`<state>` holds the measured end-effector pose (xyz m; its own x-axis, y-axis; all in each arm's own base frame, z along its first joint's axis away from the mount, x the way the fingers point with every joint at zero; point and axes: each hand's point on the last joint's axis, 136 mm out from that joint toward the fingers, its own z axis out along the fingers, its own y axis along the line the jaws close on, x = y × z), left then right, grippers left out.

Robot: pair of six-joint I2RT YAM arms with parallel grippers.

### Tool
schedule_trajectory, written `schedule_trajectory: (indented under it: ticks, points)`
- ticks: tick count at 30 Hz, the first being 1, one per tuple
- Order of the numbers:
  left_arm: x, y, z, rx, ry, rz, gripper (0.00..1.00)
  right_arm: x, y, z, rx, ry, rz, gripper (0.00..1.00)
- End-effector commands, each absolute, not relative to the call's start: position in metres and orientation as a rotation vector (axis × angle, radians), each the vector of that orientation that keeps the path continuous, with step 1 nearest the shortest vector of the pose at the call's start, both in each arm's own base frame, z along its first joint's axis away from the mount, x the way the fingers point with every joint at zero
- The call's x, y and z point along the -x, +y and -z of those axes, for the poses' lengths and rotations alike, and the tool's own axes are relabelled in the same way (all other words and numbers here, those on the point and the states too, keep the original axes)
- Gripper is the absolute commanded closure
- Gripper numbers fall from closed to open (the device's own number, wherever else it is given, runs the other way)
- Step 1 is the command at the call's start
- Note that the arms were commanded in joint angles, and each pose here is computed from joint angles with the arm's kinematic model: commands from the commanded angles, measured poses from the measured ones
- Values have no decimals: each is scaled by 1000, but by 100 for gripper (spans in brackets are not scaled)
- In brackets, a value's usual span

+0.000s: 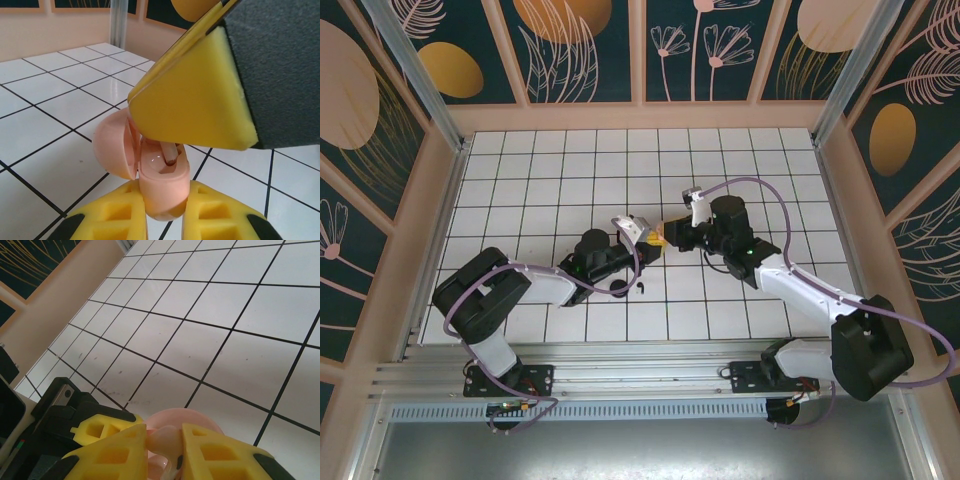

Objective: Insert the wireless bluetooth earbuds into the charging case

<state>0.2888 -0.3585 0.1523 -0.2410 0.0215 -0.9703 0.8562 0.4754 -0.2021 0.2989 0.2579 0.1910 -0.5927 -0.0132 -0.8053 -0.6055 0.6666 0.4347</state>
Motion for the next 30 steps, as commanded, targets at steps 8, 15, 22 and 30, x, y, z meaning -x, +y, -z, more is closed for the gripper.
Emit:
schedule_trajectory:
  ticks: [8,15,22,30]
  points:
    - [-290,-360,-198,-730,1494,973,94,-284,264,-189,574,2058,-868,77]
    - [-292,-361,-200,-731,1493,966,94,-280,266,-188,597,2066,-877,75]
    - [-292,-362,-202,-736,1488,964,94,-278,269,-195,619,2047,-898,71]
    - [-291,-361,-202,-747,1486,956,94,-280,269,-199,620,2053,-880,67]
